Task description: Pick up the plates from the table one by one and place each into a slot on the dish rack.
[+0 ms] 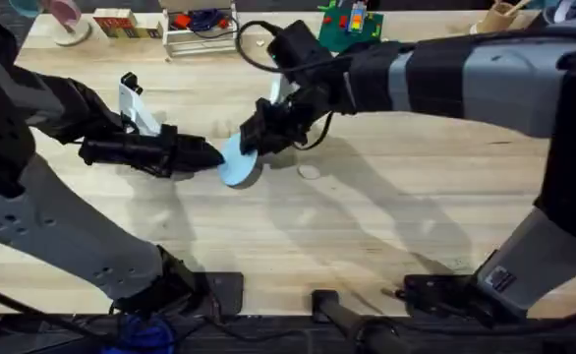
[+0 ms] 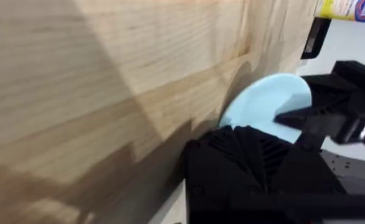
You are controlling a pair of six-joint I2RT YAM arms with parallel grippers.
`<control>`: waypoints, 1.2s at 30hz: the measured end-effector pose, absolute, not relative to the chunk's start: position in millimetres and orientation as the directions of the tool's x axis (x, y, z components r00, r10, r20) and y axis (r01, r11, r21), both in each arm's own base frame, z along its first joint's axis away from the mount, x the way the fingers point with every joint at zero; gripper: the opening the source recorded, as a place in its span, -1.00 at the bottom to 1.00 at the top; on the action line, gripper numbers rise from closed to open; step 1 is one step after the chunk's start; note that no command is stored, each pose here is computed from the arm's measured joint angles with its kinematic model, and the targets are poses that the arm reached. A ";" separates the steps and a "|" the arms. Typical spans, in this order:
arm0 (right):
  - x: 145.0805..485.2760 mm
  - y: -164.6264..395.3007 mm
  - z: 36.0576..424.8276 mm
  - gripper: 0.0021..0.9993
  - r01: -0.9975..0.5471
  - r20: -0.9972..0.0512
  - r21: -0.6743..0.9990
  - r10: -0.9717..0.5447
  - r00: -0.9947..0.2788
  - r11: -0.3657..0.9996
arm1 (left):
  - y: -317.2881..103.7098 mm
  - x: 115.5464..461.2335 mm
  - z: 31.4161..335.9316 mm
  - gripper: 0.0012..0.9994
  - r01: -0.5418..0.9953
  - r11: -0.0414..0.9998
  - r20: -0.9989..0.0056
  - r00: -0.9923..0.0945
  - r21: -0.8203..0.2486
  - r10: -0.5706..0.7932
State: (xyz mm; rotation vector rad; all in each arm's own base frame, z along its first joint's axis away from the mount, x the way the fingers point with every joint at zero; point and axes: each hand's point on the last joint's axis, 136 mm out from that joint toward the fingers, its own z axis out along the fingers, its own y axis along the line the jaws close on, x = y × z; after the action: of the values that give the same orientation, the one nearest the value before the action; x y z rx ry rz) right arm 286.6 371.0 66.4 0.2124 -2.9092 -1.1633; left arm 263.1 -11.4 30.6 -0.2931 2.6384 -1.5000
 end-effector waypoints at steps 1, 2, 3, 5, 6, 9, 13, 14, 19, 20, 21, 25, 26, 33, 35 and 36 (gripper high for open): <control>286.8 367.2 65.6 -0.95 -0.114 -0.035 0.686 -0.124 -0.992 0.719 | -11.2 262.9 30.7 -0.92 -0.117 0.502 0.011 -0.978 -0.857 -0.209; 287.2 362.3 64.7 -0.95 -0.102 -0.019 0.684 -0.122 -0.992 0.722 | -10.9 262.5 31.0 -0.92 -0.113 0.509 0.007 -0.979 -0.853 -0.205; 287.6 358.6 64.2 -0.95 -0.095 -0.008 0.684 -0.122 -0.993 0.723 | -10.5 262.4 32.1 -0.92 -0.107 0.516 0.001 -0.979 -0.850 -0.202; 287.7 350.5 63.6 -0.94 -0.086 0.011 0.678 -0.128 -0.992 0.730 | -10.0 262.9 38.6 -0.92 -0.085 0.534 -0.024 -0.981 -0.841 -0.194; 287.8 345.9 63.3 -0.94 -0.085 0.018 0.670 -0.130 -0.991 0.738 | -10.4 262.7 43.9 -0.92 -0.072 0.544 -0.038 -0.981 -0.836 -0.189; 285.0 333.1 66.4 -0.94 -0.103 0.027 0.628 -0.154 -0.988 0.771 | -14.1 261.7 62.4 -0.92 -0.027 0.580 -0.082 -0.983 -0.814 -0.162; 282.1 311.9 80.4 -0.94 -0.182 -0.003 0.524 -0.212 -0.977 0.832 | -21.5 263.2 87.0 -0.92 0.042 0.658 -0.127 -0.989 -0.752 -0.082; 282.3 305.4 84.1 -0.94 -0.207 -0.013 0.488 -0.231 -0.973 0.848 | -23.7 264.9 93.6 -0.92 0.066 0.675 -0.143 -0.988 -0.735 -0.060; 290.8 271.6 104.0 -0.94 -0.327 -0.057 0.286 -0.325 -0.944 0.900 | -37.4 271.4 139.2 -0.92 0.184 0.763 -0.232 -0.972 -0.619 0.046; 293.1 264.6 110.2 -0.94 -0.349 -0.066 0.245 -0.344 -0.937 0.905 | -39.7 270.9 148.8 -0.92 0.203 0.781 -0.246 -0.967 -0.591 0.065; 294.8 259.2 116.3 -0.94 -0.366 -0.073 0.212 -0.359 -0.930 0.906 | -41.9 269.6 158.6 -0.92 0.220 0.797 -0.261 -0.962 -0.562 0.082; 300.8 237.5 150.9 -0.94 -0.423 -0.118 0.091 -0.412 -0.904 0.902 | -44.3 260.6 192.9 -0.92 0.261 0.851 -0.304 -0.944 -0.456 0.126; 302.2 231.9 162.3 -0.94 -0.432 -0.137 0.062 -0.421 -0.897 0.900 | -43.4 257.9 200.2 -0.92 0.264 0.863 -0.314 -0.940 -0.431 0.131; 300.3 196.2 232.4 -0.94 -0.432 -0.273 -0.078 -0.437 -0.857 0.898 | -25.3 233.5 231.3 -0.92 0.197 0.939 -0.335 -0.937 -0.283 0.095; 295.8 186.1 247.2 -0.94 -0.424 -0.303 -0.103 -0.434 -0.848 0.900 | -19.3 228.3 238.0 -0.92 0.174 0.955 -0.350 -0.933 -0.242 0.081; 293.1 181.0 254.4 -0.94 -0.418 -0.318 -0.111 -0.431 -0.844 0.901 | -17.2 226.5 240.7 -0.92 0.165 0.960 -0.358 -0.931 -0.227 0.076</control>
State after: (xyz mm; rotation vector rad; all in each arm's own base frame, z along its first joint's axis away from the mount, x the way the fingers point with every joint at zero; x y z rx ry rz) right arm 293.1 181.0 254.4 0.7817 -3.3937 0.0659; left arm 226.5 -17.2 240.7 0.1753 2.7596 -0.3616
